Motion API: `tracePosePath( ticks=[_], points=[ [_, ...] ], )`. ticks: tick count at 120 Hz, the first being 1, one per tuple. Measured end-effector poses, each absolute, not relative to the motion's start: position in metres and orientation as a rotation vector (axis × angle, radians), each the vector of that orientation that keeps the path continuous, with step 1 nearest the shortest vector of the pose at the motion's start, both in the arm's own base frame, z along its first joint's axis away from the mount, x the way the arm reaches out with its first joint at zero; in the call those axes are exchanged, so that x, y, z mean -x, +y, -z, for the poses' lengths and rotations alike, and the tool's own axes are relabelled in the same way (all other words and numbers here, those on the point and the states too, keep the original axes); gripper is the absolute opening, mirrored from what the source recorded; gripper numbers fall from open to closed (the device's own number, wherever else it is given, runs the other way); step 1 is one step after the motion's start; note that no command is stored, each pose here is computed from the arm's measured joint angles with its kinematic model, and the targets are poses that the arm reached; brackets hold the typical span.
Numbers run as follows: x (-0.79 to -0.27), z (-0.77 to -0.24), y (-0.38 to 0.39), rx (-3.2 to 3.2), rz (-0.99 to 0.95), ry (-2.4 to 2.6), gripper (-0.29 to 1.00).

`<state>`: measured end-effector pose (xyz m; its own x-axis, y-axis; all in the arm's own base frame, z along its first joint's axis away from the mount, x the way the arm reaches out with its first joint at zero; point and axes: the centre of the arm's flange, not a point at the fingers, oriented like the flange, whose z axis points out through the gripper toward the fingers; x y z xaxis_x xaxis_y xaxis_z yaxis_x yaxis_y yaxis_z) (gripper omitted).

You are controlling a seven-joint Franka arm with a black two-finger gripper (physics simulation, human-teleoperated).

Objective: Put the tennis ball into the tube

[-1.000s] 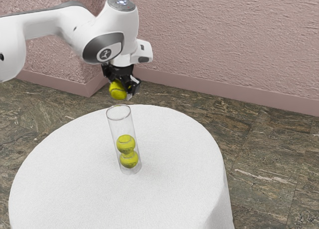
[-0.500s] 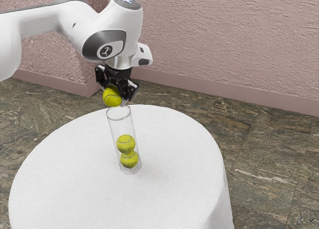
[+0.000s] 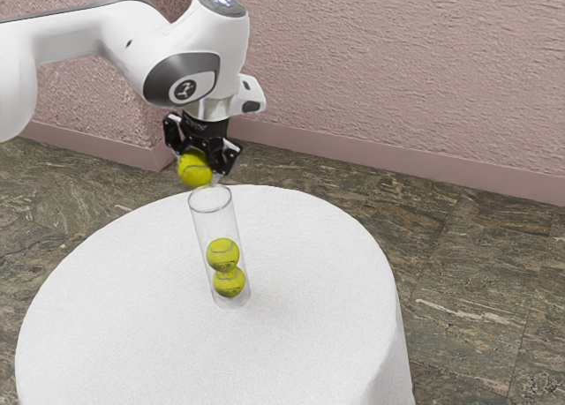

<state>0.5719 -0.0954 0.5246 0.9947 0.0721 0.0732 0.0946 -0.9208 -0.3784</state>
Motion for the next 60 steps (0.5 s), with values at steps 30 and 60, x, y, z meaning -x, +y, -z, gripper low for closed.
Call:
tracePosePath(
  ticks=[30,60],
  points=[
    [-0.572,-0.528,-0.105,2.740,0.107,-0.089,0.58],
    [-0.576,-0.597,-0.042,2.853,0.160,-0.165,0.66]
  ],
)
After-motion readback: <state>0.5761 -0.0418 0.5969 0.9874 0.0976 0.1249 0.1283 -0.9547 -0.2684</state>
